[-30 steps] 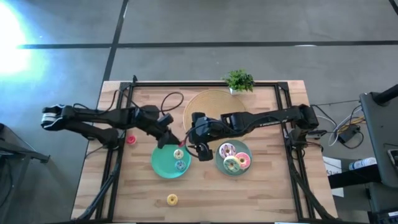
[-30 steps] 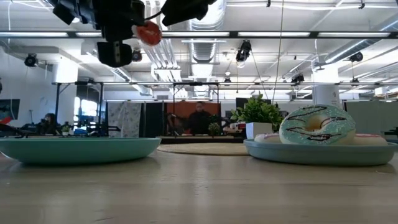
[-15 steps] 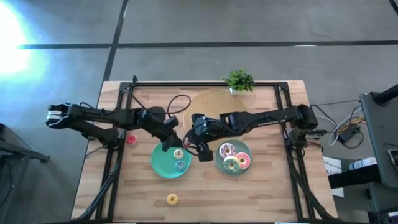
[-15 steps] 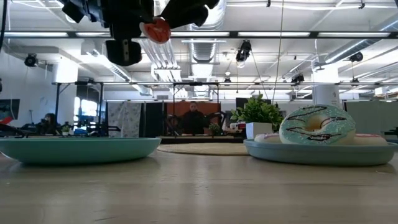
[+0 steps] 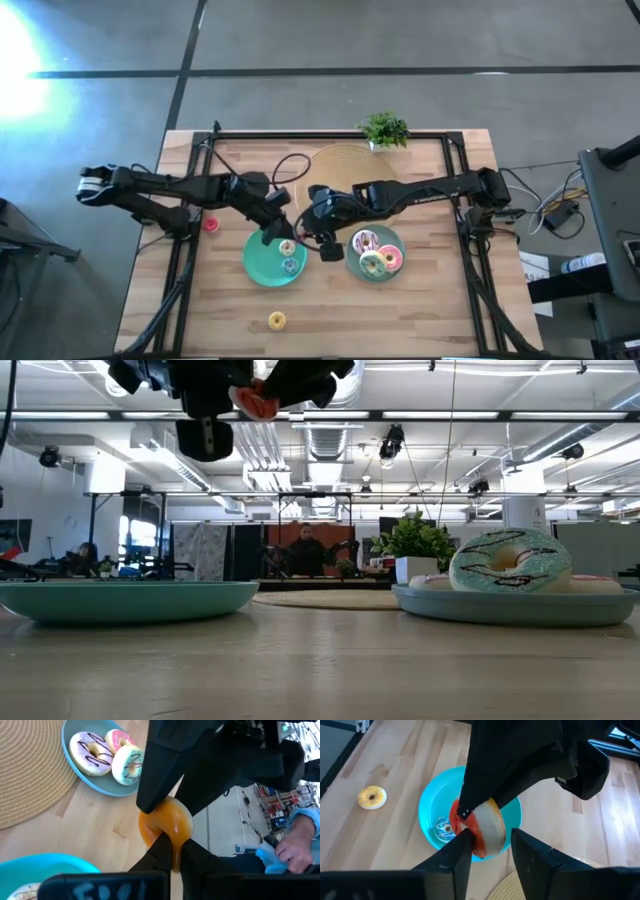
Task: Pick & Place donuts
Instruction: Put the small orange donut on the blue plate
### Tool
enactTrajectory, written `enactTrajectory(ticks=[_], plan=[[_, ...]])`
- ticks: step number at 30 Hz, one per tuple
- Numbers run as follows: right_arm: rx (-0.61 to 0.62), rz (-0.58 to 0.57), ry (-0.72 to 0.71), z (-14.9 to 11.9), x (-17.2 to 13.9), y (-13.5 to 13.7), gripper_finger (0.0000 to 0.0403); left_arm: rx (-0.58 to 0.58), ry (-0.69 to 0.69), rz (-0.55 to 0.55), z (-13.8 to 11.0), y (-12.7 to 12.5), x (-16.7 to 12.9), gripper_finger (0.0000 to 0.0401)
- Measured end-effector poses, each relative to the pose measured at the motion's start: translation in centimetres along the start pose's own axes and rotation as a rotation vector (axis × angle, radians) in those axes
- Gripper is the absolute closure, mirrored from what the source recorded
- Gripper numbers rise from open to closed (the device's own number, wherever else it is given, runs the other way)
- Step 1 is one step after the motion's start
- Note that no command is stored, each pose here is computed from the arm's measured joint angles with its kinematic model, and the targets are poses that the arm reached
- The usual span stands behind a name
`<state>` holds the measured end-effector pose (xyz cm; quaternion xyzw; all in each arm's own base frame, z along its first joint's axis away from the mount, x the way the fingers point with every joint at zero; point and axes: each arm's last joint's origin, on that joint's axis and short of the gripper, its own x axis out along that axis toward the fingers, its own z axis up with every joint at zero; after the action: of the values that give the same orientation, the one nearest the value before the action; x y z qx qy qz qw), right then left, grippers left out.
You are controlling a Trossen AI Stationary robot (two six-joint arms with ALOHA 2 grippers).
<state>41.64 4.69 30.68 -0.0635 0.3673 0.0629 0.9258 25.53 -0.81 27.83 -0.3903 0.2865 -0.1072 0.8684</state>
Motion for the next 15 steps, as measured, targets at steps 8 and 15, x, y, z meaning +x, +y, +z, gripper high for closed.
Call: enactTrajectory(ticks=[8,15], plan=[[0.06,0.022,0.017,-0.27,0.12,0.08,0.0304,0.001,-0.005,0.011,0.14,0.03,0.21,0.0401],[0.103,0.016,0.036,-0.47,0.14,0.05,0.0369,-0.009,-0.063,0.078,0.28,0.21,0.15,0.0379]])
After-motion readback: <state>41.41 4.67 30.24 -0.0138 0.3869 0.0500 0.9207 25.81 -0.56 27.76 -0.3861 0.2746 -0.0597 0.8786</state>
